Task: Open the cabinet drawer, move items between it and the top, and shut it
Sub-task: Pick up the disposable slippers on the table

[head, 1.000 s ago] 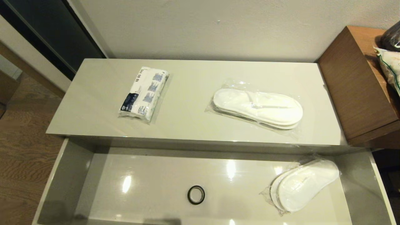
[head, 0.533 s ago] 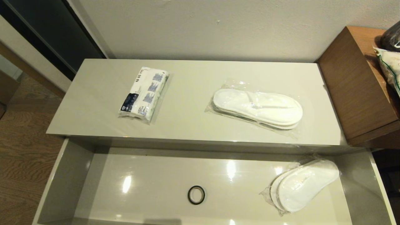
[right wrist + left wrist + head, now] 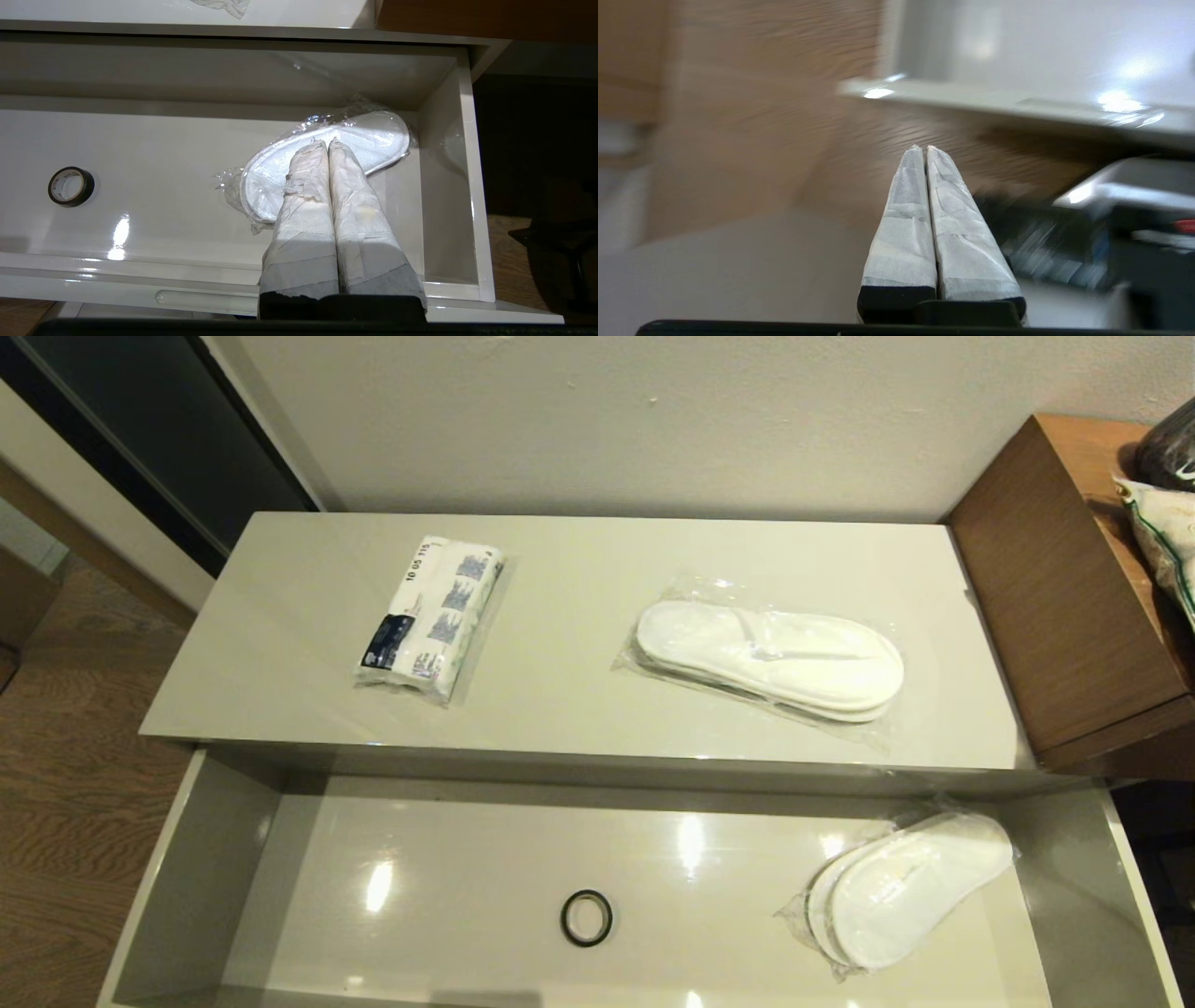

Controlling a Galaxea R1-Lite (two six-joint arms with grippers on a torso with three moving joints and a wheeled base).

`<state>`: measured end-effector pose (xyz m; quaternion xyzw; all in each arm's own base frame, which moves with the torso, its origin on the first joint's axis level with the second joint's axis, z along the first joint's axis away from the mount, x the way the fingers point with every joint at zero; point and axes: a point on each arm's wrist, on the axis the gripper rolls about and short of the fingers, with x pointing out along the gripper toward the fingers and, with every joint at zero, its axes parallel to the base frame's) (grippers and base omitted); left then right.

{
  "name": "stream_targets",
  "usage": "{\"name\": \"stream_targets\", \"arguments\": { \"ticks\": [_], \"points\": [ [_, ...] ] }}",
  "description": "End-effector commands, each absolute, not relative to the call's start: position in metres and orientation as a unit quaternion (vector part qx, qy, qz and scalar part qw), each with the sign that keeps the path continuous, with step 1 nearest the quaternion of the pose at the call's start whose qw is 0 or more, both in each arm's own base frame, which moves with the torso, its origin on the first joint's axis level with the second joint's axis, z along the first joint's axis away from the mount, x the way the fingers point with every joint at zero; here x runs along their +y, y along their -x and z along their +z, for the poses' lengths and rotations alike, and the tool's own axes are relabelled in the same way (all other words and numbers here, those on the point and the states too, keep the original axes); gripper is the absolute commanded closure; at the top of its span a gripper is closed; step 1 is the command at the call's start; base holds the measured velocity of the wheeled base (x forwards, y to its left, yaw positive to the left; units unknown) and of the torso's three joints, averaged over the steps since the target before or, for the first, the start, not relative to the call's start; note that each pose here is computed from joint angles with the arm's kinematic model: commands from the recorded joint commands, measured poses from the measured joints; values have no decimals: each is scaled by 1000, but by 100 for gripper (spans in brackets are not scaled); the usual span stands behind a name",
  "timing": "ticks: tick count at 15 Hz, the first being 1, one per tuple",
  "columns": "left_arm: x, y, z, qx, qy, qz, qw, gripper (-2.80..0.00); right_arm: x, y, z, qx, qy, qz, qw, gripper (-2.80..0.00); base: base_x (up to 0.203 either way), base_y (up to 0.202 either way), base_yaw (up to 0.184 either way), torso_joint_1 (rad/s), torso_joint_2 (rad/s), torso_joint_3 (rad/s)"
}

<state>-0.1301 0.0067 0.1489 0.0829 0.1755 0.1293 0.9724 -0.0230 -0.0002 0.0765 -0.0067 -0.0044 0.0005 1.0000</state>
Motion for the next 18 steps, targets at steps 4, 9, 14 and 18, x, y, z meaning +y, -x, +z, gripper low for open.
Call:
{"name": "stream_targets", "arguments": {
  "ticks": [4,9,14,18],
  "points": [
    [4,50,100,93,-50,94,990,0,0,23,77,-4,7,1,1000,0,0,0,0,0,0,0],
    [0,23,75,4,-45,-8,999,0,0,23,77,-4,7,1,1000,0,0,0,0,0,0,0],
    [0,23,74,7,-35,-9,999,0,0,23,77,-4,7,1,1000,0,0,0,0,0,0,0],
    [0,23,74,6,-35,-9,999,0,0,23,77,-4,7,1,1000,0,0,0,0,0,0,0]
  ]
}}
